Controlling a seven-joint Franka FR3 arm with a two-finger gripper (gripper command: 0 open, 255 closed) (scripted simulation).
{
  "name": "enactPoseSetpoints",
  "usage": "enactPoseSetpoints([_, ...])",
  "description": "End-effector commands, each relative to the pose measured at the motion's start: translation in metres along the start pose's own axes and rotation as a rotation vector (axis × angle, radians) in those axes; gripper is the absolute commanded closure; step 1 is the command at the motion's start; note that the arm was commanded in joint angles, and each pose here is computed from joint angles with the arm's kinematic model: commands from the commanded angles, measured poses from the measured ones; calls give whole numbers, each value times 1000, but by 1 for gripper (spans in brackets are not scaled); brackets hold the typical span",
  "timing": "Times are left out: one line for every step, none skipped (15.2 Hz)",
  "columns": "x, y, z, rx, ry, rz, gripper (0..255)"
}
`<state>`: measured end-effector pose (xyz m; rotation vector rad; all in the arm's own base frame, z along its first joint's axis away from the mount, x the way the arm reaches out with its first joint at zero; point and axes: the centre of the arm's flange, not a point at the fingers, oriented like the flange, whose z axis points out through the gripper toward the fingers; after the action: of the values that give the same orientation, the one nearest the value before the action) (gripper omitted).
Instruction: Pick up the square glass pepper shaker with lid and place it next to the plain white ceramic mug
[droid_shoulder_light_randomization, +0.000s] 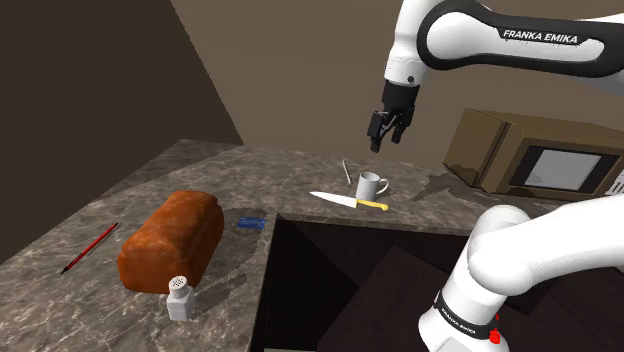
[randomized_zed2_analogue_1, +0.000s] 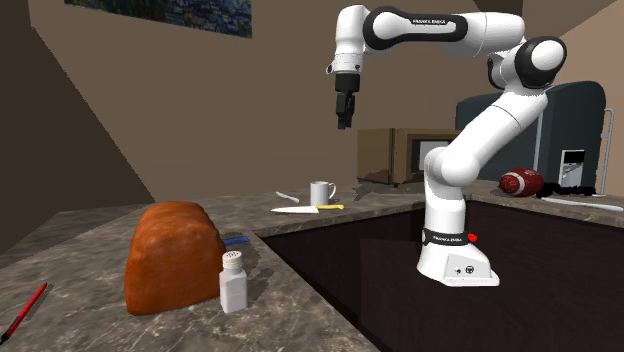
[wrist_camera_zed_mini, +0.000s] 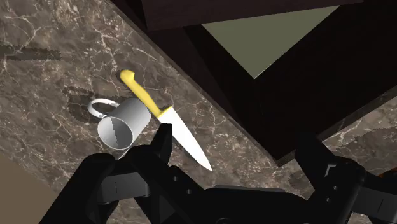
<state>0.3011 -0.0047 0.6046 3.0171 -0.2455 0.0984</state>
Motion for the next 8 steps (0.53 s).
enactPoseSetpoints([0, 0, 0, 0, 0, 0, 0])
enactPoseSetpoints([2, -12, 4, 2, -2, -1, 0])
enactPoseSetpoints([5, -24, 8, 4, -4, -3, 0])
enactPoseSetpoints([7, -36, 12, 6, -6, -4, 0])
enactPoseSetpoints([9, -48, 16, 8, -9, -6, 0])
enactPoseSetpoints([12, -60, 20, 10, -11, -7, 0])
enactPoseSetpoints([14, -72, 24, 12, -13, -9, 0])
enactPoseSetpoints([16, -85, 28, 14, -15, -10, 0])
